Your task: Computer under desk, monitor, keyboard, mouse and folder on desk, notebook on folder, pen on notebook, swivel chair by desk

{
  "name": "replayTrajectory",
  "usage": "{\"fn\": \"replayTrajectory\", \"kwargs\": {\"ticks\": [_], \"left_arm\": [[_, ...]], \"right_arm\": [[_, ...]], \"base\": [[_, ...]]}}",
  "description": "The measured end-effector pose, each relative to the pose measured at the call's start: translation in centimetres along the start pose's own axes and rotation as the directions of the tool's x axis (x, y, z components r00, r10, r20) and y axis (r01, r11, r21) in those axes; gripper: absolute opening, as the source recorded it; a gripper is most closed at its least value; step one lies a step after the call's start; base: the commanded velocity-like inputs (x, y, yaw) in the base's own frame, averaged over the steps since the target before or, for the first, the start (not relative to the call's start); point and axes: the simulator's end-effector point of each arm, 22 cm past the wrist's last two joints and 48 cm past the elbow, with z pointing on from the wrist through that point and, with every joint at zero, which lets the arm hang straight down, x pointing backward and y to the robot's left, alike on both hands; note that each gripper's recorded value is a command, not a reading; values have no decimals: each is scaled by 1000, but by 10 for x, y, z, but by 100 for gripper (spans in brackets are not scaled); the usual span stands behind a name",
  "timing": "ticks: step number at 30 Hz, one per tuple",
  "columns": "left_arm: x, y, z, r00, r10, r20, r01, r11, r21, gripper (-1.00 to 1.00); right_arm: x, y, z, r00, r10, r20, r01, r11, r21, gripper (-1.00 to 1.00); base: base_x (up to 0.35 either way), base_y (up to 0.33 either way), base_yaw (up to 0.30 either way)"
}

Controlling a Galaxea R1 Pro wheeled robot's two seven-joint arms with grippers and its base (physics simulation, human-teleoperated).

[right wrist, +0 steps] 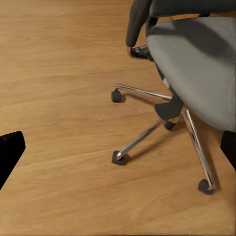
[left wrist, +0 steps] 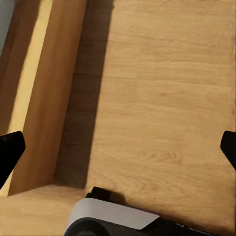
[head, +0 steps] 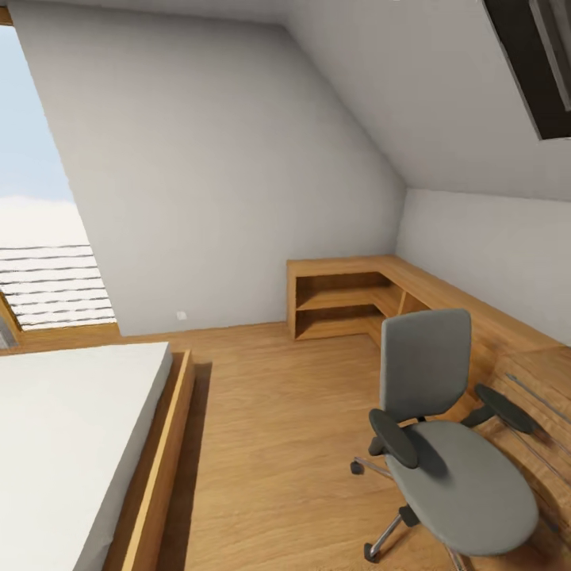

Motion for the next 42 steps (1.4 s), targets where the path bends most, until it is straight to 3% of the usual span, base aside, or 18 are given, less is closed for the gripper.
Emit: {"fn": "replayTrajectory", "kwargs": {"ticks": [2,7,16,24,42], "left_arm": [[-36,2,10,998,-12,62,11,1000,9,100],[-61,-3,18,998,-12,62,10,1000,28,100],[-39,20,11,995,-1,101,2,1000,-10,100],[-34,28,8,993,-1,118,4,1000,-26,100],[-32,27,7,993,2,117,1,1000,-24,100]], "right_arm": [[-5,4,2,1000,6,14,-6,1000,-9,100],[-27,19,11,997,36,67,-33,998,-45,100],[-29,16,13,997,35,68,-32,999,-41,100],[-15,6,8,999,8,33,-7,1000,-22,100],[-12,4,8,1000,7,23,-6,1000,-15,100]], "base": [[0,0,-263],[0,0,-165],[18,0,-20],[262,0,47],[291,0,251]]}}
